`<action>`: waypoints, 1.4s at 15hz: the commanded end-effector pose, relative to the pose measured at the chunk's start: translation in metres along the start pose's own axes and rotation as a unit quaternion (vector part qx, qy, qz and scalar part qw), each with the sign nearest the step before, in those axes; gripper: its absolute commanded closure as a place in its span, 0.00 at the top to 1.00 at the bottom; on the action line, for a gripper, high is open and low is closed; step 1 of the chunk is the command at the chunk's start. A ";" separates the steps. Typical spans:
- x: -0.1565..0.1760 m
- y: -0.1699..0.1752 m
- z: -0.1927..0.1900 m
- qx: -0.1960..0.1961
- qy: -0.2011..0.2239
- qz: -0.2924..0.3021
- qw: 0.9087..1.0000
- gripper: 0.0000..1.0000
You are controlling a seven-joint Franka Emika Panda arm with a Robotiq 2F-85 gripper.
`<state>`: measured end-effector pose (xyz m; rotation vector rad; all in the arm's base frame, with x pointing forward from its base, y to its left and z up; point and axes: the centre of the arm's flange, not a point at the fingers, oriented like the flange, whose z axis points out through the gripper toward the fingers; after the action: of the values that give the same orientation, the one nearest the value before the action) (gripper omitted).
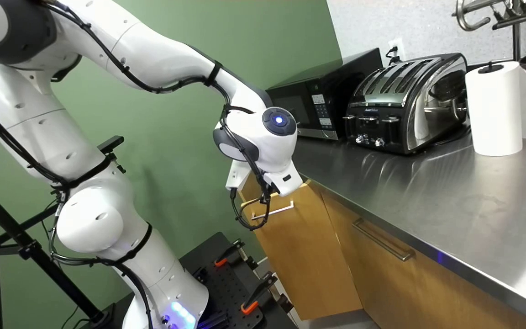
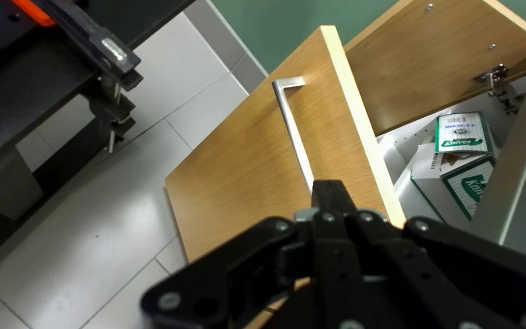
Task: Close the right cabinet door
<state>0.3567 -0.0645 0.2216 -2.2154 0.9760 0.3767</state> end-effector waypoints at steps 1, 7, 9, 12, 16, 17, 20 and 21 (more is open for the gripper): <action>0.008 0.015 0.027 0.048 -0.008 0.054 0.997 0.00; 0.015 0.040 0.078 0.108 -0.034 0.138 0.984 0.00; 0.017 0.047 0.097 0.120 -0.048 0.154 0.979 0.00; 0.021 0.054 0.122 0.148 -0.070 0.170 0.972 0.00; 0.027 0.055 0.155 0.207 -0.105 0.184 0.955 0.00; 0.029 0.053 0.165 0.224 -0.113 0.185 0.950 0.00; 0.029 0.046 0.193 0.261 -0.140 0.188 0.936 0.00; 0.030 0.043 0.204 0.267 -0.145 0.192 0.933 0.00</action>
<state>0.3352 0.0169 0.0623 -1.4939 1.2071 0.5208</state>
